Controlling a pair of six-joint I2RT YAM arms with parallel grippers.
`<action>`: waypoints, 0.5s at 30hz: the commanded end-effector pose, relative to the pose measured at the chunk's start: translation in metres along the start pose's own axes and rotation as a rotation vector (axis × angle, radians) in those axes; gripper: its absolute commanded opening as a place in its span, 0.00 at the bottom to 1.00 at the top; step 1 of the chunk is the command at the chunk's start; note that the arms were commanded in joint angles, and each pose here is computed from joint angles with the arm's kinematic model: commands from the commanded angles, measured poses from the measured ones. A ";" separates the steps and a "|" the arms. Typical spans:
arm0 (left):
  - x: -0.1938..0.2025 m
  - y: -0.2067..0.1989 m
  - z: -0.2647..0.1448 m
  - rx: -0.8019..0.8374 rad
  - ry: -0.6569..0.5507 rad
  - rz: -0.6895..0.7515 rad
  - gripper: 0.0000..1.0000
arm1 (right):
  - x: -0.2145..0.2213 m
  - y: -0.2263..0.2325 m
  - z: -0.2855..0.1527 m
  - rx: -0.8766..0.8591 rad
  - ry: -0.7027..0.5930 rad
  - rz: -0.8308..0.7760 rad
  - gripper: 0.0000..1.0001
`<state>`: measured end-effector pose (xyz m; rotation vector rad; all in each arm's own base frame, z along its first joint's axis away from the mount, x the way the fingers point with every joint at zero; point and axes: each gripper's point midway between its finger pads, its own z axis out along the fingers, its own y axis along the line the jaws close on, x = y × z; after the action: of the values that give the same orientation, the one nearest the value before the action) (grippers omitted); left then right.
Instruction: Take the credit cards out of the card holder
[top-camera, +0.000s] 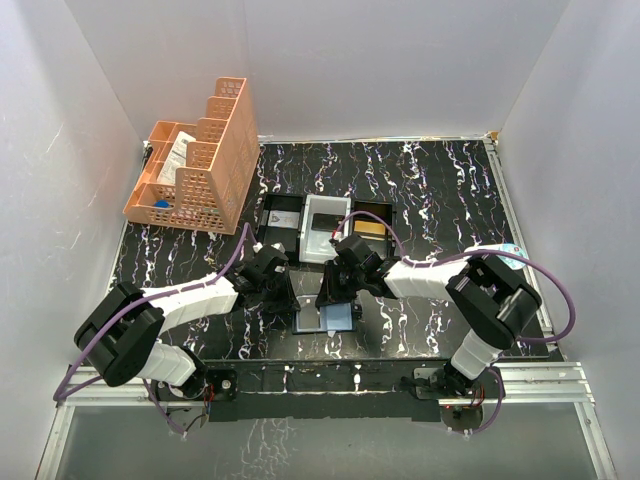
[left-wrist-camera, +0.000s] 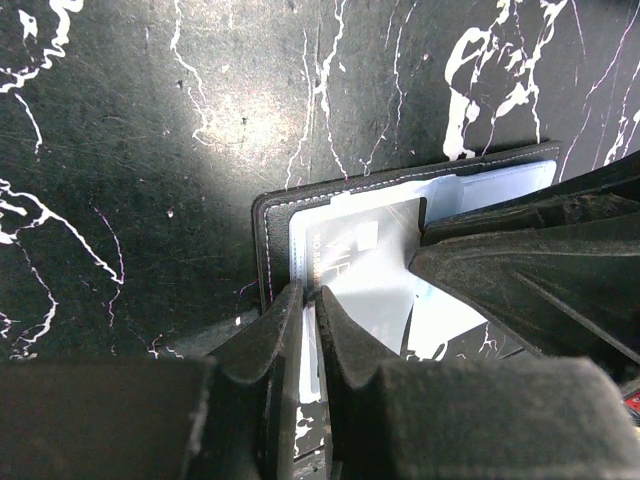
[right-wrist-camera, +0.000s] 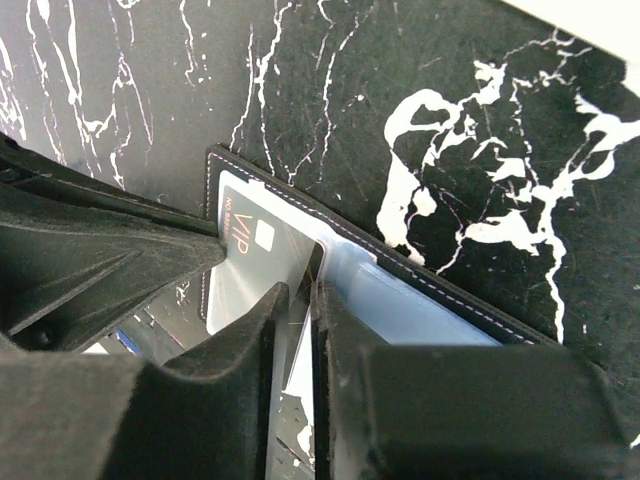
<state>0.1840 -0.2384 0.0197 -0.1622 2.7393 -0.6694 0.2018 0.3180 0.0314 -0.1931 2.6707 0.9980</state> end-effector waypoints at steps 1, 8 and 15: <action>0.002 -0.001 0.000 -0.008 0.014 0.015 0.09 | -0.010 0.018 0.003 -0.047 -0.019 -0.001 0.10; 0.000 -0.003 -0.003 -0.006 0.012 0.022 0.09 | -0.027 0.015 -0.007 0.008 -0.117 0.017 0.00; -0.003 -0.006 -0.007 0.001 -0.003 0.031 0.09 | -0.032 0.016 -0.018 0.032 -0.136 -0.003 0.00</action>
<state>0.1832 -0.2382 0.0198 -0.1491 2.7432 -0.6640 0.2111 0.3112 0.0369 -0.1099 2.6443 0.9178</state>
